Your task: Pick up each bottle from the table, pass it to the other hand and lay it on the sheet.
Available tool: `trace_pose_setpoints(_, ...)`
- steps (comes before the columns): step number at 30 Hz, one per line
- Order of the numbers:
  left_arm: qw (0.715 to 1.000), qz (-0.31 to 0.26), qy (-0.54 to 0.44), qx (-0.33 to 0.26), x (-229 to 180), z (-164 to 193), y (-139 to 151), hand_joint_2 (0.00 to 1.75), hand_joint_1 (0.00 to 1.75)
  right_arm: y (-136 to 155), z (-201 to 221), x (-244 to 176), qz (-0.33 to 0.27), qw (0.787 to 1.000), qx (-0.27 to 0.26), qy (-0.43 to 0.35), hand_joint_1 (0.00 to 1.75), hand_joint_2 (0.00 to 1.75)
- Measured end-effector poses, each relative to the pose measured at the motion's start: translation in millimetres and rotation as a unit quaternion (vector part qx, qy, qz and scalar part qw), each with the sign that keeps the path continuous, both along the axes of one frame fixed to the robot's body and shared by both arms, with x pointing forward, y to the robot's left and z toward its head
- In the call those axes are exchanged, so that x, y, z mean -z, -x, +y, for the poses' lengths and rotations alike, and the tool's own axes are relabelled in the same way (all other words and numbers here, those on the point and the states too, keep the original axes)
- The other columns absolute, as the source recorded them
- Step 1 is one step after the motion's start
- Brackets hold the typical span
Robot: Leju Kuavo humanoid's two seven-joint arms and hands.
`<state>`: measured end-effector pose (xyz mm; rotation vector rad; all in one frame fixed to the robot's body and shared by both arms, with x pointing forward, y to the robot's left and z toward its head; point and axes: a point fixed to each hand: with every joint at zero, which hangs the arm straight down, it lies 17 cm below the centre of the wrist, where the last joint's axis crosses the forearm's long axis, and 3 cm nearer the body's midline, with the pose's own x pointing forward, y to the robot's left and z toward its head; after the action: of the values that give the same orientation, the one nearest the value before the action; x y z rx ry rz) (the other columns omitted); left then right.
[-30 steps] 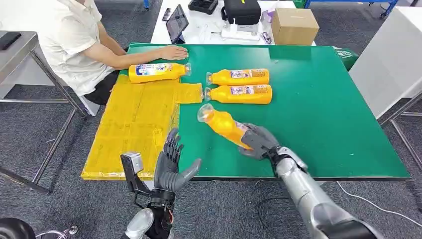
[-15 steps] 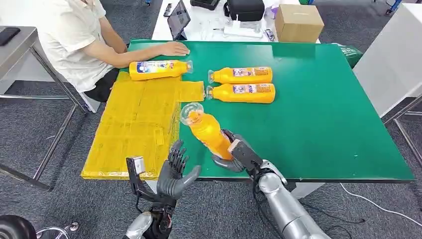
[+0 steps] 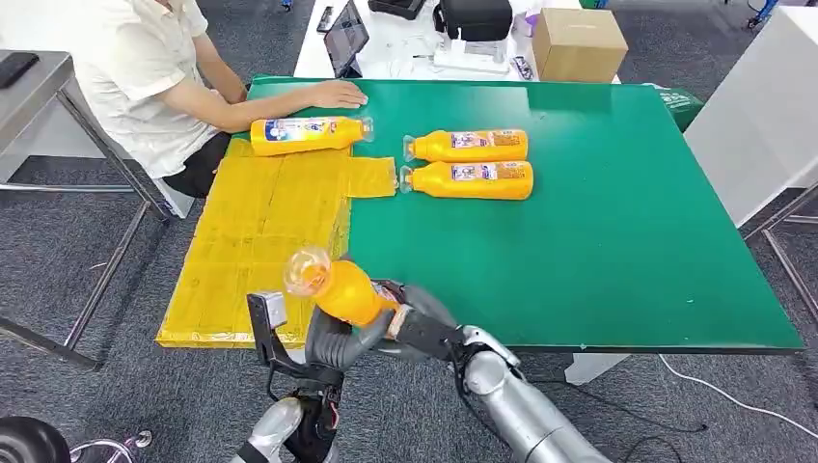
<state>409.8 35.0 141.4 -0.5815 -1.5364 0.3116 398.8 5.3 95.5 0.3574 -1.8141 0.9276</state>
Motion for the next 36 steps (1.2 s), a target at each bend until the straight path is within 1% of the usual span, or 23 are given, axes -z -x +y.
trace_pose_setpoints(4,1.000,0.000,0.000,-0.002,-0.2,1.2,-1.3,1.75,0.00,5.4,8.6,6.8,0.003,1.000,-0.013,0.013,1.75,1.75)
trace_pose_setpoints(10,1.000,0.005,0.001,-0.005,3.1,3.4,-2.6,1.75,0.00,5.4,13.5,11.0,0.003,1.000,-0.017,0.024,1.75,1.75)
trace_pose_setpoints(11,1.000,0.005,0.000,-0.005,3.5,3.4,-2.6,1.75,0.24,5.4,13.4,11.7,0.003,1.000,-0.017,0.026,1.75,1.75)
trace_pose_setpoints(12,1.000,0.006,0.001,-0.004,3.8,3.3,-2.6,1.75,1.55,5.5,13.5,12.5,0.004,0.999,-0.017,0.026,1.75,1.75)
trace_pose_setpoints(13,1.000,0.007,0.002,-0.004,4.2,3.2,-2.5,1.75,1.75,5.5,13.7,13.1,0.005,0.999,-0.018,0.027,1.69,1.75)
trace_pose_setpoints(14,1.000,0.009,0.005,-0.003,4.5,3.1,-2.4,1.75,1.75,5.3,13.9,13.5,0.005,0.999,-0.018,0.028,1.40,1.75)
trace_pose_setpoints(15,1.000,0.009,0.007,-0.003,4.5,3.1,-2.4,1.75,1.75,5.0,13.7,13.8,0.006,0.999,-0.018,0.028,0.37,1.75)
trace_pose_setpoints(16,1.000,0.008,0.008,-0.002,3.9,3.0,-2.4,1.75,1.75,5.0,13.6,14.3,0.007,0.999,-0.018,0.027,0.00,1.75)
trace_pose_setpoints(18,1.000,0.011,0.021,0.003,3.6,3.5,-3.1,1.75,1.75,4.9,12.9,15.3,0.011,1.000,-0.015,0.024,0.00,1.75)
trace_pose_setpoints(22,0.997,0.026,0.065,0.035,4.5,2.1,-2.9,1.75,1.75,3.4,9.2,13.0,0.007,1.000,-0.001,0.007,0.00,1.75)
trace_pose_setpoints(27,0.996,0.027,0.072,0.036,4.8,7.6,-3.5,1.75,1.75,5.4,10.3,12.4,0.009,1.000,0.007,-0.004,0.00,1.75)
trace_pose_setpoints(28,0.997,0.026,0.072,0.033,4.5,9.1,-4.0,1.75,1.75,5.9,11.0,11.5,0.009,1.000,0.009,-0.008,0.00,0.00)
trace_pose_setpoints(32,0.997,0.017,0.073,0.008,-0.3,19.8,-8.0,1.75,1.75,7.3,11.7,0.5,-0.013,0.999,0.031,-0.032,0.00,0.00)
trace_pose_setpoints(34,0.997,0.014,0.073,-0.002,-3.0,24.9,-10.2,1.75,1.75,8.4,9.6,-4.9,-0.038,0.997,0.049,-0.035,0.00,0.00)
trace_pose_setpoints(36,0.998,0.004,0.056,-0.035,-5.4,38.3,-14.4,1.75,1.75,10.8,5.2,-17.3,-0.086,0.992,0.081,-0.040,0.00,0.00)
